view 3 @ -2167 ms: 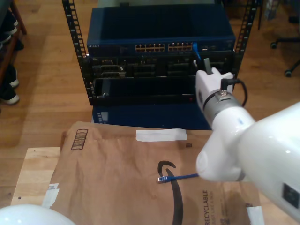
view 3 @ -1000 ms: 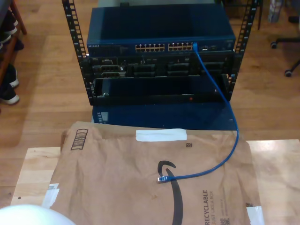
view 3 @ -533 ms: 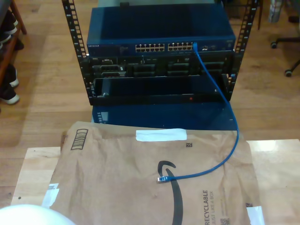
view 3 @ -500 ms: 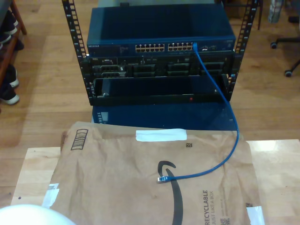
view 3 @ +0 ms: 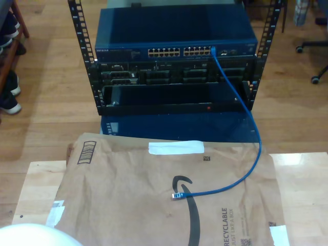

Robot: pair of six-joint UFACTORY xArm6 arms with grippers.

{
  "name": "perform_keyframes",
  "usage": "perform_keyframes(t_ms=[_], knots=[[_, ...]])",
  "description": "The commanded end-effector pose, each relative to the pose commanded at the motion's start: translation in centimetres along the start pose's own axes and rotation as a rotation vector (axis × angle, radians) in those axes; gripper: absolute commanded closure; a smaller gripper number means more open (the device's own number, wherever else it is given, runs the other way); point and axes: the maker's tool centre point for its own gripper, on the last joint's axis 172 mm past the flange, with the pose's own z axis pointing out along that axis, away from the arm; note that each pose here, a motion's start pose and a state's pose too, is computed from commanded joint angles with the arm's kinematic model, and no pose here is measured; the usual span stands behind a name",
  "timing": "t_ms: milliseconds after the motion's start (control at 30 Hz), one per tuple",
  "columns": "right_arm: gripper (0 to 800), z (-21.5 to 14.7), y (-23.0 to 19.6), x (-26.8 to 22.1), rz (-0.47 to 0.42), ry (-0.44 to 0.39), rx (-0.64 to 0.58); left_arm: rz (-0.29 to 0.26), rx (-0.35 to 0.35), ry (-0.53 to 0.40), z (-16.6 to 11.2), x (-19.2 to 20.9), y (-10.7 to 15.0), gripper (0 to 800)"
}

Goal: Grab the cable and plug it in

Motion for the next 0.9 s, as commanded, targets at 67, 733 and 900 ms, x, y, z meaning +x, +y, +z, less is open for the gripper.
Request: perform_keyframes(t_ms=[67,733,900], knots=[[2,1.1,1.4,-1.3,0.025,-0.023,0.003,0.0,0.0,0.002,-0.1,0.1,0.0,1],[2,9.4,4.7,-11.2,0.146,-0.224,0.032,0.0,0.0,0.002,-0.1,0.1,0.0,1],[2,10.7,4.7,-11.6,0.165,-0.258,0.042,0.0,0.0,0.002,-0.1,0.1,0.0,1]])
